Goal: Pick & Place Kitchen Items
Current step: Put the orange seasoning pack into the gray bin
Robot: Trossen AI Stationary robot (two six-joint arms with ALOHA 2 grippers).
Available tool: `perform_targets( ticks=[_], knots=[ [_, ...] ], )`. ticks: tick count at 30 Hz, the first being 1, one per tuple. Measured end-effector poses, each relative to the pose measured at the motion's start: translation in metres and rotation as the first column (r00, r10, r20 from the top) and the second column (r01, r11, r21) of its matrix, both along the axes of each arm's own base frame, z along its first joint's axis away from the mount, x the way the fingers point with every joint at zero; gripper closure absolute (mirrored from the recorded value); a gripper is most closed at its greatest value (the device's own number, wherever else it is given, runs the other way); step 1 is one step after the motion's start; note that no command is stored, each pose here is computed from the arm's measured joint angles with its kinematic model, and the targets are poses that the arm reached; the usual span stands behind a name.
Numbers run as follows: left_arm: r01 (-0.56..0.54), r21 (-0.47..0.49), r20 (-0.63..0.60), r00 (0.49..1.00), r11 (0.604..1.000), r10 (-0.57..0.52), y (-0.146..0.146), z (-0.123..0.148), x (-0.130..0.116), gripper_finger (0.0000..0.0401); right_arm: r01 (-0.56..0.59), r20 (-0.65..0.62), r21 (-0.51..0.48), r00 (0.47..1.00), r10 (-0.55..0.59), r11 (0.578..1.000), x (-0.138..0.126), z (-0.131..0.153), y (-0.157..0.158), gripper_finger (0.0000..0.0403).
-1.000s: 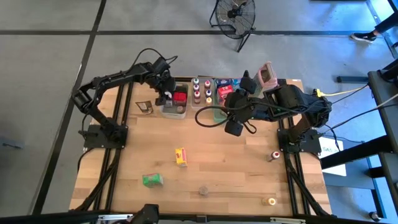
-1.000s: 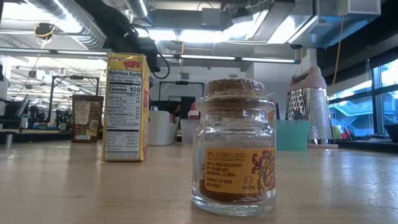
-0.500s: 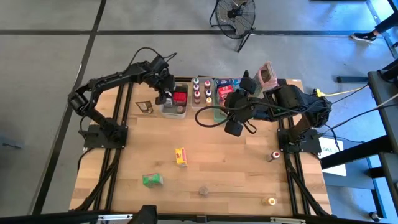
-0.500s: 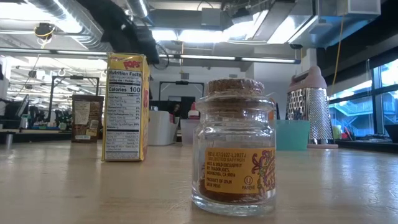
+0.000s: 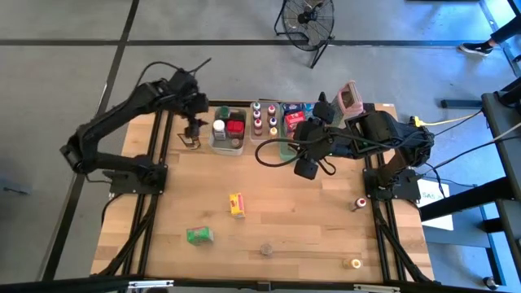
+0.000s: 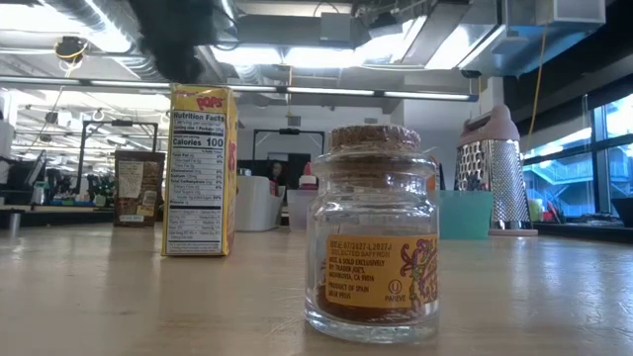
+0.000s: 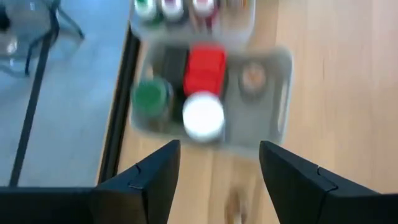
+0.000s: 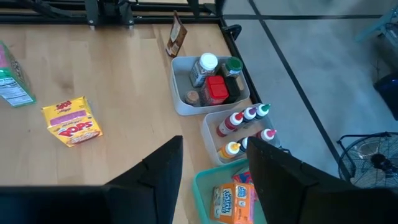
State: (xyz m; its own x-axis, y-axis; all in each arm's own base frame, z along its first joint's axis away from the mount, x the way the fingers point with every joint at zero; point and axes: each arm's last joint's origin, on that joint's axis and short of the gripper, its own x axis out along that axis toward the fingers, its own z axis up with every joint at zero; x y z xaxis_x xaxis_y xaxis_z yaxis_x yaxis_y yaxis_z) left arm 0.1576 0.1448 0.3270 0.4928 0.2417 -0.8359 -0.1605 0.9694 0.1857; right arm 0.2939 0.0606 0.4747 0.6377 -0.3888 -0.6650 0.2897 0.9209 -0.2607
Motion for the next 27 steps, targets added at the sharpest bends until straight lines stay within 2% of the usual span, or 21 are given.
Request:
perform_targets(
  ticks=[5, 11, 17, 22, 27],
  knots=[
    [-0.013, -0.004, -0.14, 0.99, 1.0, 0.012, -0.017, 0.003, -0.022, 0.0185, -0.003, -0.001, 0.004, 1.0, 0.003, 1.0, 0.0, 0.0, 0.0, 0.0222],
    [0.015, -0.012, -0.289, 0.957, 1.0, -0.018, -0.022, -0.002, -0.031, 0.0187, -0.004, 0.001, 0.005, 1.0, 0.004, 1.0, 0.0, 0.0, 0.0, 0.0222],
    [0.039, -0.047, -0.331, 0.942, 0.998, -0.052, -0.017, -0.009, -0.026, 0.0186, -0.033, -0.003, 0.042, 0.999, 0.033, 0.999, 0.001, 0.0, 0.002, 0.0222],
    [0.105, -0.125, -0.387, 0.911, 0.987, -0.145, -0.012, -0.019, -0.02, 0.0186, -0.044, -0.004, 0.044, 0.999, 0.044, 0.998, 0.0, 0.0, 0.004, 0.0223],
    [0.072, -0.188, -0.397, 0.907, 0.98, -0.143, 0.001, -0.03, -0.016, 0.0185, -0.06, -0.001, 0.049, 0.998, 0.061, 0.997, -0.001, 0.0, 0.011, 0.0223]
  ],
)
